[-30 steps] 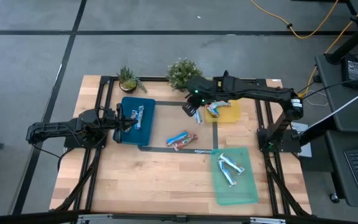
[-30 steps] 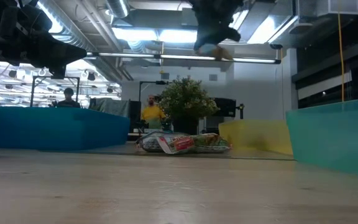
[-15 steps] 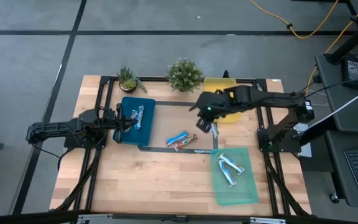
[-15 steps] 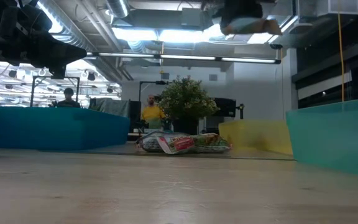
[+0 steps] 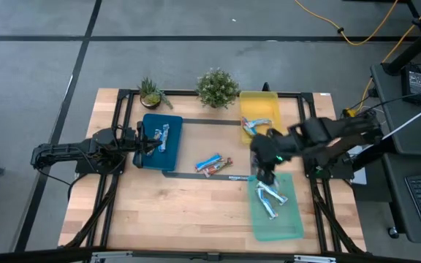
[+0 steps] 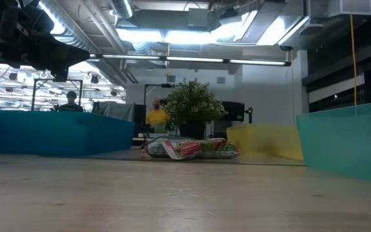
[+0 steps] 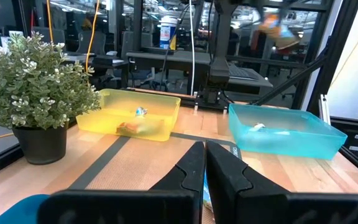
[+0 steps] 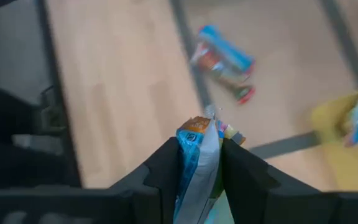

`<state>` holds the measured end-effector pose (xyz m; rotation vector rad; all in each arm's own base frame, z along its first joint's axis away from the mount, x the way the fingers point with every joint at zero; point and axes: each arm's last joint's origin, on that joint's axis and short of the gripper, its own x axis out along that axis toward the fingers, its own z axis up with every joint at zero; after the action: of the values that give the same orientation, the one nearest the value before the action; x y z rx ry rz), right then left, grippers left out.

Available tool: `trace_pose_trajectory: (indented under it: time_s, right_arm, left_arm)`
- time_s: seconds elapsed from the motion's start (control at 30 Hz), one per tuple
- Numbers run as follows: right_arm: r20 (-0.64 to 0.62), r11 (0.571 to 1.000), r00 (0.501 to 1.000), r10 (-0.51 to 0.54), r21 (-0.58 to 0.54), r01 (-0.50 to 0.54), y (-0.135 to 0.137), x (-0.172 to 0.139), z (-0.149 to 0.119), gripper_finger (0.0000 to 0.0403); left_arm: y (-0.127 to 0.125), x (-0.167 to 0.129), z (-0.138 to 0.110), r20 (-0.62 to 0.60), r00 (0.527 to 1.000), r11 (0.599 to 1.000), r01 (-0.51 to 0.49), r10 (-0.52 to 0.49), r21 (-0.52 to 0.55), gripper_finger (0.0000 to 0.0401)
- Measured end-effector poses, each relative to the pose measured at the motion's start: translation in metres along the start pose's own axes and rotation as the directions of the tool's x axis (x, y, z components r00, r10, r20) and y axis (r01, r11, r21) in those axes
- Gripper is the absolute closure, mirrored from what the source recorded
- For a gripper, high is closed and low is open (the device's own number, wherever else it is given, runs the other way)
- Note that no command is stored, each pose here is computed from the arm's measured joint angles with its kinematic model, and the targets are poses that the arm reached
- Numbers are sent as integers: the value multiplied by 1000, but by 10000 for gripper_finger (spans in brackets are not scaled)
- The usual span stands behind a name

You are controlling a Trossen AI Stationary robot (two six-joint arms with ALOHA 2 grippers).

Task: Pick and place Granola Bars by type
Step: Put the yellow granola bar into the green bin

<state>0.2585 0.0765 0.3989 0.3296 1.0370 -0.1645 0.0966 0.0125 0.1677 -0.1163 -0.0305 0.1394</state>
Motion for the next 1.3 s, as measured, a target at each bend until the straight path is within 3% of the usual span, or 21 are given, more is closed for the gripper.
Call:
trace_pose_trajectory:
  time_s: [0.33,0.5,0.63,0.8,1.03,1.3]
  right_arm:
    - [-35,988,999,-3,152,8,32,-14,-38,289]
    - [-39,940,999,-9,340,21,45,-17,-53,289]
    - [-44,908,997,-66,411,78,59,-12,-67,289]
    - [-118,892,986,-121,423,160,68,0,-77,289]
    - [-155,892,982,-110,421,166,71,5,-78,289]
    - [-213,911,954,-212,310,272,82,32,-81,290]
  left_arm:
    - [0,0,0,0,1000,1000,0,0,0,392]
    - [0,0,0,0,1000,1000,0,0,0,395]
    - [0,0,0,0,1000,1000,0,0,0,393]
    - [0,0,0,0,1000,1000,0,0,0,395]
    - [0,0,0,0,1000,1000,0,0,0,391]
    - [0,0,0,0,1000,1000,0,0,0,390]
